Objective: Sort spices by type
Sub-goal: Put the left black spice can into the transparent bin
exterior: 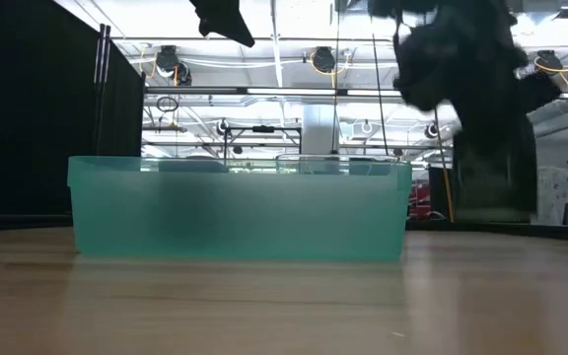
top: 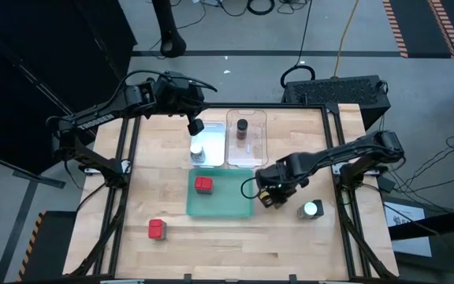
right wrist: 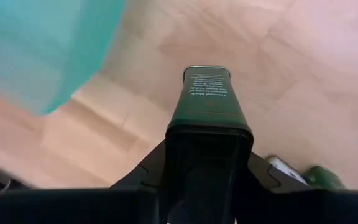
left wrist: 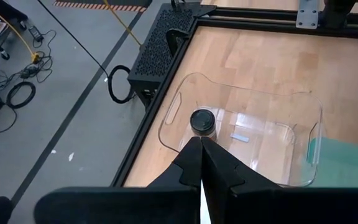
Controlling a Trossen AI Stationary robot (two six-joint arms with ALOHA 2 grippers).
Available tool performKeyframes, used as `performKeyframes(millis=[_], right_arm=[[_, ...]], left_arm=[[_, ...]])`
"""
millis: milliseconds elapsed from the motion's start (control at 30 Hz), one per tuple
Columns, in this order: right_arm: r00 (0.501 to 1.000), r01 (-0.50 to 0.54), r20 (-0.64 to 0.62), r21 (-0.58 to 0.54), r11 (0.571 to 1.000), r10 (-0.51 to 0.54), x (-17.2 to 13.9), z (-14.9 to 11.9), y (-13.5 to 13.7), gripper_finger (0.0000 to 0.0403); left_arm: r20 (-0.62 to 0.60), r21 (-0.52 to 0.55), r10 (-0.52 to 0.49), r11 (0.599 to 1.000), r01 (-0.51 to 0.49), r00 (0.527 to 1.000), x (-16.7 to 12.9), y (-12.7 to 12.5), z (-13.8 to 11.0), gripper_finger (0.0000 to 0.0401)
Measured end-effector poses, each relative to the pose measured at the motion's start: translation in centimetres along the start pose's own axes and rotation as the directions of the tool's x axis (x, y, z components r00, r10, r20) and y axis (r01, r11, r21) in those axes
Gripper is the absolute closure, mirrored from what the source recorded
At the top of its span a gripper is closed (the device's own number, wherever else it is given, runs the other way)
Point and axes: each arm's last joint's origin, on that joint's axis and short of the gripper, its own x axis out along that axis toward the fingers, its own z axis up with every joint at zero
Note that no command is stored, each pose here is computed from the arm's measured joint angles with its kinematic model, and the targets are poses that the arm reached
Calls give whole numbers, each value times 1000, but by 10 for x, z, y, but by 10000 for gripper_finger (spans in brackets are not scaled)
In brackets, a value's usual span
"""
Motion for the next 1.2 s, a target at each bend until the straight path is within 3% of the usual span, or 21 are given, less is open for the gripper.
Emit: performKeyframes(millis=[200,400,600,867,967,1100,1200], right_arm=[[1000,28,18,-159,987,-25,-67,-1,0,307],[991,68,133,-281,957,-31,-137,7,-7,307],[971,45,233,-401,915,55,-183,25,-19,307],[971,140,241,-563,814,0,-180,81,-26,307],[971,198,232,-635,747,-60,-168,102,-26,307],[961,272,233,-730,626,-146,-148,126,-22,307],[962,274,206,-771,575,-181,-134,140,-20,307]], left_arm=[[6,-18,1,1000,-1,1000,0,0,1,395],[35,-31,5,999,-4,999,0,1,3,395],[25,-204,4,979,1,1000,0,0,2,395],[-29,-312,-9,950,-1,1000,0,-1,-3,395],[-37,-342,-13,940,0,999,-3,-1,-4,395],[-13,-367,-14,930,8,1000,-12,-2,-3,395],[2,-392,-12,920,12,1000,-19,-2,-3,395]])
